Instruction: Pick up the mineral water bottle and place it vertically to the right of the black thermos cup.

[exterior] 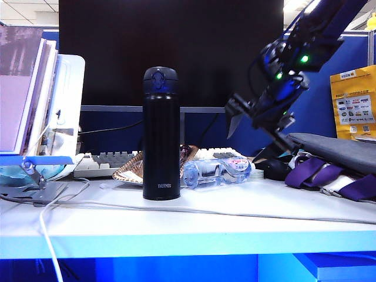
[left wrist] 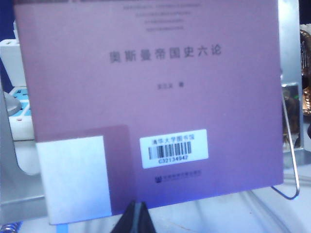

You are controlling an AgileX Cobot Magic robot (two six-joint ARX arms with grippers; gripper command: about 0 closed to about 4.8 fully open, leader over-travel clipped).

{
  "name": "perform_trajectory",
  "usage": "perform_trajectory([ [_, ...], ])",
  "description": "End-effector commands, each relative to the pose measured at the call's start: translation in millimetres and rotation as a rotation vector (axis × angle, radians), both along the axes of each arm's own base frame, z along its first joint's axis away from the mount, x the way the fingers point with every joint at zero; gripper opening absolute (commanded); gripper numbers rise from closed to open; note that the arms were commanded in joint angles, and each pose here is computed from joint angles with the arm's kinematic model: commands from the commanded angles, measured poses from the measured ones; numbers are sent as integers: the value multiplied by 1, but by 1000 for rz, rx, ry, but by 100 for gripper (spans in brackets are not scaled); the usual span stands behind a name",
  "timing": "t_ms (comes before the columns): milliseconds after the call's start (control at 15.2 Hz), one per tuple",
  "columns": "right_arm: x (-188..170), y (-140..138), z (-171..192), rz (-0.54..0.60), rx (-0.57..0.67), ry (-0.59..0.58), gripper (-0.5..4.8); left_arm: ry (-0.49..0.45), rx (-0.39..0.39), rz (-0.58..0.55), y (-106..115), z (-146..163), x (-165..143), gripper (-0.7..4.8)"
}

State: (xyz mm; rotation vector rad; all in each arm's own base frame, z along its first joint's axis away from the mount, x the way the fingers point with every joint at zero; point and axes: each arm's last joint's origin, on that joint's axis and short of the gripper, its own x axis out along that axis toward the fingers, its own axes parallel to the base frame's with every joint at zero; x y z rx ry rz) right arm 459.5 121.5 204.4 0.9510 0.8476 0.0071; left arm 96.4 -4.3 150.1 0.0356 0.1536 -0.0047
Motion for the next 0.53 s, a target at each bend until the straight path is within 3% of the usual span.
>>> perform_trajectory([
  [66,1,9,-10,14,10,18,479,9,1,5,0,-1,0,-5],
  [526,4,16,-34,27,8,67,479,9,2,5,0,-1,0,-5],
])
